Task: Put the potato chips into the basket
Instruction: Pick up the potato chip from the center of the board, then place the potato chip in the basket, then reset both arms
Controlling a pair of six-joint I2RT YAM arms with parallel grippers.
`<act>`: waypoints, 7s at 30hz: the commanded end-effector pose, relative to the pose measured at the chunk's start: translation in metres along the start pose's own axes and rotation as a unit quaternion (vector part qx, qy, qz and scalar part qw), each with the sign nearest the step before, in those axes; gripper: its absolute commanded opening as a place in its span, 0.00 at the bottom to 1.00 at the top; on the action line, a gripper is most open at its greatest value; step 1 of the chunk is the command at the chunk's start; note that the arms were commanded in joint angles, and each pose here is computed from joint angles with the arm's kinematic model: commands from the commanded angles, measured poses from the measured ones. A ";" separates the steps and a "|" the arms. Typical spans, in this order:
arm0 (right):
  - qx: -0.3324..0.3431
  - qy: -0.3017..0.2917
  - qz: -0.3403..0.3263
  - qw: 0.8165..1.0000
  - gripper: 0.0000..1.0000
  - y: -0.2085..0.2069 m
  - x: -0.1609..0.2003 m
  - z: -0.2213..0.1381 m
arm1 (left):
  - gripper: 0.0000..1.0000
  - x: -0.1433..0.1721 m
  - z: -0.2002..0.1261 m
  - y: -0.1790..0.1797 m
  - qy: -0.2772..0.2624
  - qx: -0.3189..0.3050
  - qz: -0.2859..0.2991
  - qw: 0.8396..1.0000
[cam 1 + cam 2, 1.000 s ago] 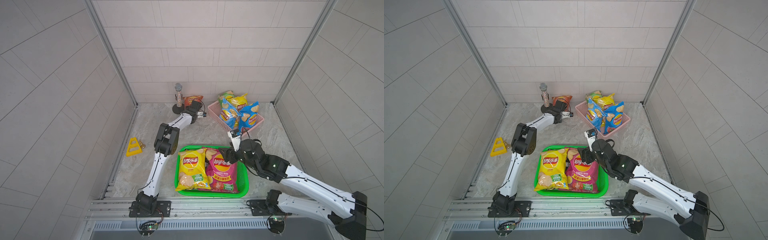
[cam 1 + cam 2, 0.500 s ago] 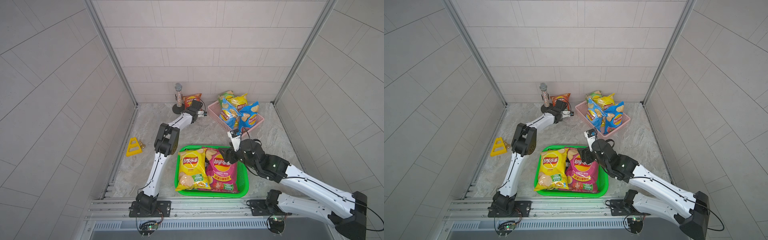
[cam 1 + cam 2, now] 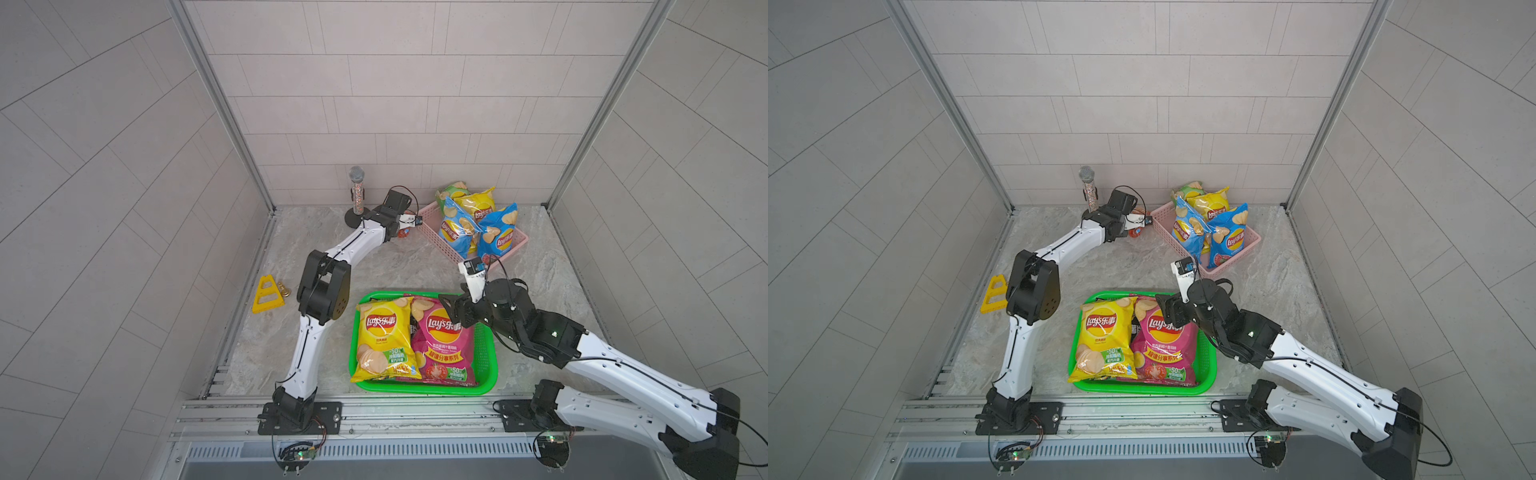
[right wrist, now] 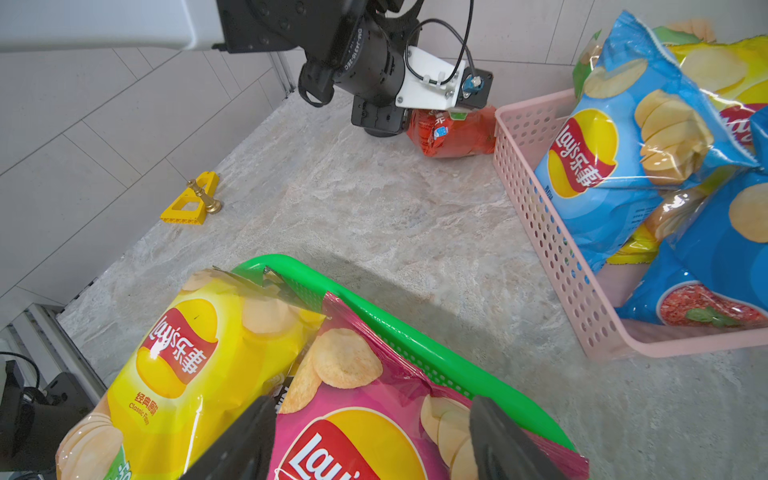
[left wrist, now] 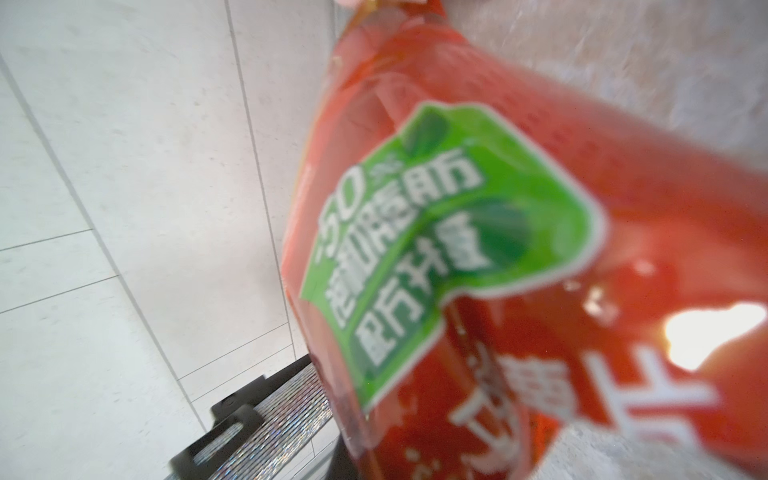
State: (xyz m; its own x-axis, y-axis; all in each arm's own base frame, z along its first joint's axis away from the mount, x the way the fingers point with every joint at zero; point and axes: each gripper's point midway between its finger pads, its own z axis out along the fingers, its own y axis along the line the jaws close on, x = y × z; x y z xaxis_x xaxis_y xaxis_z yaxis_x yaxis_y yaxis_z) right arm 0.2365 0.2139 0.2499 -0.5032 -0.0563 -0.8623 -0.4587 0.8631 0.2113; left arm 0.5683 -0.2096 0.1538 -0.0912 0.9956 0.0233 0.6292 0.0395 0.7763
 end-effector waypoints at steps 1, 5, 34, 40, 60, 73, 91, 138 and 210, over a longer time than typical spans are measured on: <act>0.005 -0.032 0.007 0.999 0.78 -0.002 -0.020 -0.014 | 0.00 -0.002 -0.035 0.006 -0.002 0.001 -0.011 1.000; 0.010 -0.041 0.009 0.999 0.78 -0.006 -0.022 -0.023 | 0.00 -0.001 -0.063 0.019 0.005 -0.008 -0.033 0.999; 0.132 -0.145 0.057 0.979 0.75 -0.083 -0.027 -0.129 | 0.00 -0.008 -0.351 -0.070 -0.023 0.116 -0.108 0.987; 0.136 -0.129 0.056 0.981 0.75 -0.086 -0.017 -0.131 | 0.00 -0.024 -0.379 -0.103 -0.059 0.165 -0.097 0.980; 0.121 -0.118 0.061 0.984 0.75 -0.077 -0.021 -0.121 | 0.01 -0.058 -0.384 -0.211 -0.024 0.276 -0.009 0.961; 0.105 -0.108 0.062 0.987 0.75 -0.068 -0.017 -0.106 | 0.52 -0.049 -0.426 -0.216 -0.094 0.347 0.011 0.933; -0.044 0.067 0.029 0.996 0.72 0.033 0.001 -0.002 | 1.00 0.025 -0.374 -0.090 -0.149 0.279 -0.293 0.902; 0.012 0.175 -0.033 0.984 0.73 0.014 0.119 0.010 | 0.96 0.123 -0.227 -0.154 -0.008 0.297 -0.514 0.805; 0.378 -0.165 0.037 0.910 1.00 -0.226 0.036 -0.094 | 1.00 0.228 -0.071 -0.154 -0.110 -0.087 -0.684 0.716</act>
State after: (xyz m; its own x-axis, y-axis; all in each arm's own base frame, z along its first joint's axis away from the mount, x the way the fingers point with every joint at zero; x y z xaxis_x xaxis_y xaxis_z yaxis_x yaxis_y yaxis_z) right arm 0.2456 -0.0344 0.2161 -0.2306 0.0867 -0.9692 0.2908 0.9566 0.0164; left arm 0.3849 0.0001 0.0636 -0.5230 0.0557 -0.8505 0.0006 0.9979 0.0650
